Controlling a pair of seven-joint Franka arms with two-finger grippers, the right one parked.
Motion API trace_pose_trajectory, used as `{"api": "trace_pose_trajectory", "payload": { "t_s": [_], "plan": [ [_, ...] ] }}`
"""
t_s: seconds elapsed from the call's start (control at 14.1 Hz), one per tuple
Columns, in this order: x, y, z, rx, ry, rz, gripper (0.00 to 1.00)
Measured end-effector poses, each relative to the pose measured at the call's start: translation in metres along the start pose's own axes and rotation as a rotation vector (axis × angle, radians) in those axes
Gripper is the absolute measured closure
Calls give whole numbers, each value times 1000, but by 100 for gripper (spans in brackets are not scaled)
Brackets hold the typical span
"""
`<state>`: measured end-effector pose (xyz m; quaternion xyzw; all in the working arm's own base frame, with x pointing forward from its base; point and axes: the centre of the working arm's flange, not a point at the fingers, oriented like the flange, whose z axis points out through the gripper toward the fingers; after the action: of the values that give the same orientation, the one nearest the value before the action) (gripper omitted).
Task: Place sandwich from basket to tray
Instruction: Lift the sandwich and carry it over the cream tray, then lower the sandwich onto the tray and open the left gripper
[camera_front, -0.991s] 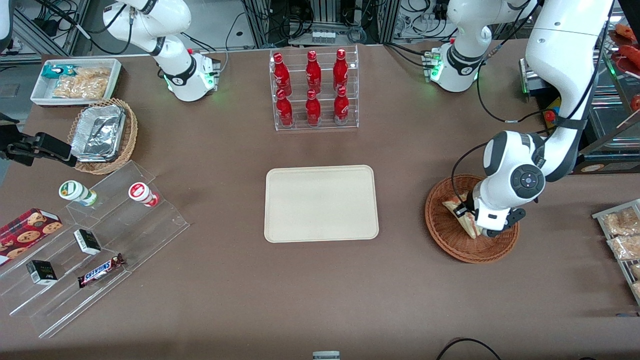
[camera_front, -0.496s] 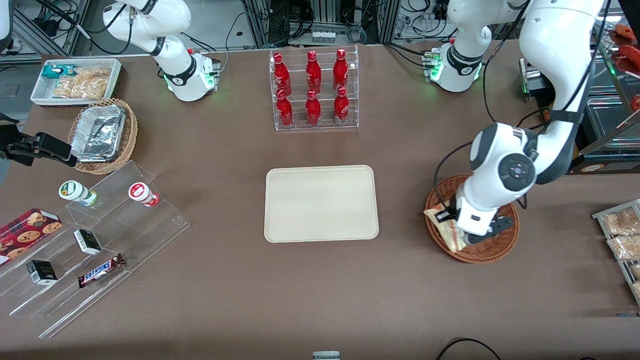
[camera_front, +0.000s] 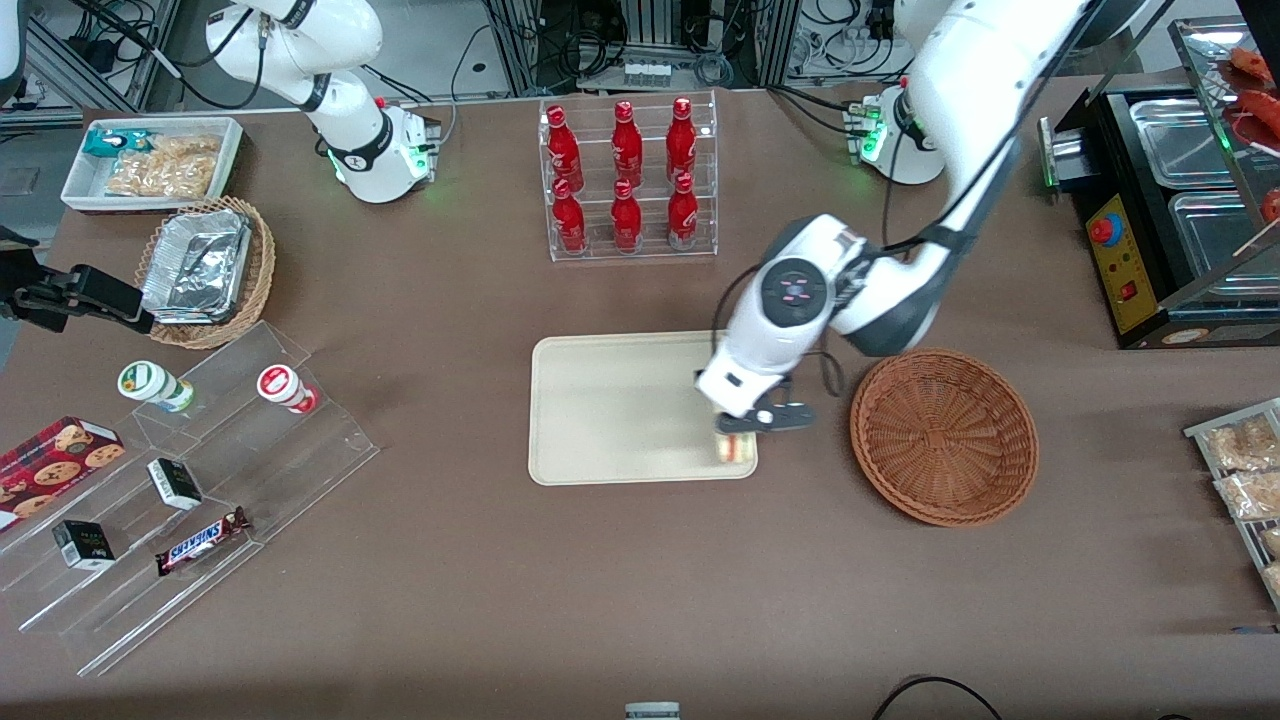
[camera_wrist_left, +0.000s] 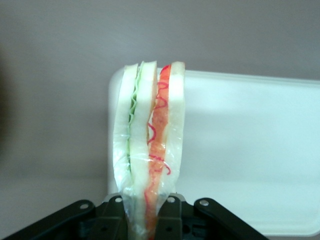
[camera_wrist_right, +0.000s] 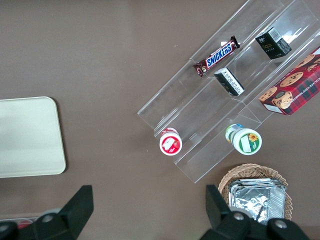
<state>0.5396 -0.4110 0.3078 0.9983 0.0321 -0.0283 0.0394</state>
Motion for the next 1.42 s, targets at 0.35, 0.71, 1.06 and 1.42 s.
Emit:
{"api": "trace_pose_trajectory", "payload": {
  "t_s": [0.35, 0.71, 1.06, 1.42],
  "plan": [
    [-17, 55, 30, -8, -25, 46, 82],
    [-27, 77, 65, 41, -8, 39, 80],
    [-35, 87, 84, 70, 7, 19, 75],
    [-33, 90, 78, 61, 18, -10, 29]
  ]
}}
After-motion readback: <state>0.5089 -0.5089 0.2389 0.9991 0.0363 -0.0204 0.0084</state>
